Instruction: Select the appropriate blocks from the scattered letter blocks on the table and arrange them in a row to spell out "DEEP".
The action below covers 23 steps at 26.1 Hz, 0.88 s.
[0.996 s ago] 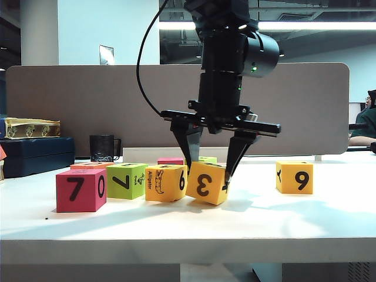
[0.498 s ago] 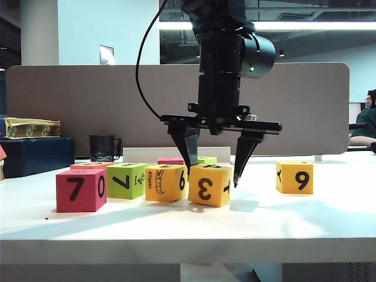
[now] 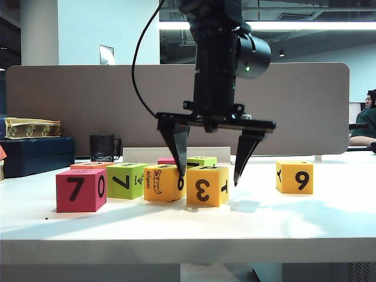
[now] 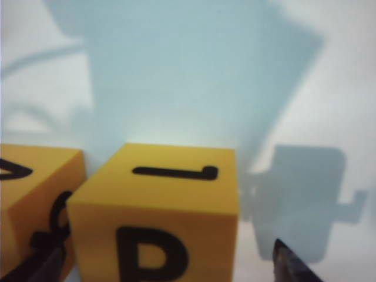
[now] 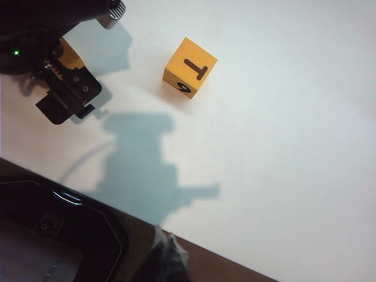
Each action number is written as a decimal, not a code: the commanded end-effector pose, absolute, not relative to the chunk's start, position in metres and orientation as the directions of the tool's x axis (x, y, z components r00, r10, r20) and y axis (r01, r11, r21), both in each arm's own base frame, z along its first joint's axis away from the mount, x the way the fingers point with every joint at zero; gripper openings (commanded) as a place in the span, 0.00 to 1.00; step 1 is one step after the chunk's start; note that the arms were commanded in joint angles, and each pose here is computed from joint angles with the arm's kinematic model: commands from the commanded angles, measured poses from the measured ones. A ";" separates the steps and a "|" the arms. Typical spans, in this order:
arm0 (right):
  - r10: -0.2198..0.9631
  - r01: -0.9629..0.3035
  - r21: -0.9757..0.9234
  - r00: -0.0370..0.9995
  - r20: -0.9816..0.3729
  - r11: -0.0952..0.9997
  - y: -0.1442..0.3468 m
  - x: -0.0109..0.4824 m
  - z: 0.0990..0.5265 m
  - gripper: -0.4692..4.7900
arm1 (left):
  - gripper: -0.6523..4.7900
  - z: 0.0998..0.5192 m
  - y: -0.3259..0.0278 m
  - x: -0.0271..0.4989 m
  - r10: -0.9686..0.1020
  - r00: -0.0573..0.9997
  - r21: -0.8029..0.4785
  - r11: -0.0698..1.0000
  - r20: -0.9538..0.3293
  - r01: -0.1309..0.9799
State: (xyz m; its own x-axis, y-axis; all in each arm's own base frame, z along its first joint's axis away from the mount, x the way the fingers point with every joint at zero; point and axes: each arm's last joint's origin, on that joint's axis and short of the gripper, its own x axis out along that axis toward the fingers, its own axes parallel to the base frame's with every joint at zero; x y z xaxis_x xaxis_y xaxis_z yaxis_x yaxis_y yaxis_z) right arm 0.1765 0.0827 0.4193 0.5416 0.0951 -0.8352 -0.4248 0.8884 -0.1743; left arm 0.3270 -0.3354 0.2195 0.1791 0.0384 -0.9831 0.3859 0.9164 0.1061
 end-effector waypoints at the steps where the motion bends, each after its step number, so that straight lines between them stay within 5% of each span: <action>1: 0.102 -0.426 -0.174 0.551 -0.828 0.888 0.083 0.176 0.421 0.09 | 1.00 0.244 -0.338 0.328 -0.021 0.231 0.077 0.911 -0.973 0.405; 5: 0.102 -0.426 -0.174 0.552 -0.827 0.888 0.083 0.176 0.421 0.09 | 0.99 0.286 -0.339 0.331 -0.109 0.341 0.055 0.898 -0.934 0.437; 10: 0.120 -0.418 -0.173 0.587 -0.800 0.892 0.086 0.183 0.422 0.09 | 0.96 0.332 -0.318 0.336 -0.070 0.485 0.175 0.880 -0.872 0.441; 15: 0.112 -0.429 -0.167 0.553 -0.826 0.888 0.095 0.200 0.411 0.09 | 0.73 0.376 -0.273 0.347 -0.094 0.565 0.145 0.920 -0.820 0.364; 19: 0.185 -0.489 -0.077 0.465 -0.866 0.869 0.111 0.225 0.393 0.09 | 0.72 0.403 -0.228 0.355 -0.072 0.615 0.146 0.944 -0.785 0.297; 23: 0.253 -0.531 0.016 0.378 -0.891 0.847 0.124 0.245 0.376 0.09 | 0.55 0.420 -0.189 0.362 -0.031 0.646 0.156 0.961 -0.763 0.229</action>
State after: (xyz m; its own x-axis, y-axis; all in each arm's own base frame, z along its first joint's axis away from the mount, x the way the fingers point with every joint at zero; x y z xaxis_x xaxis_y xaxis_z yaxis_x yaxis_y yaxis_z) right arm 0.2412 0.1205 0.3771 0.3879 0.2103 -0.8974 -0.5143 0.8573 -0.0214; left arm 0.3649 -0.1982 0.4124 0.6354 -0.0407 -0.7711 0.2380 0.9603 0.1454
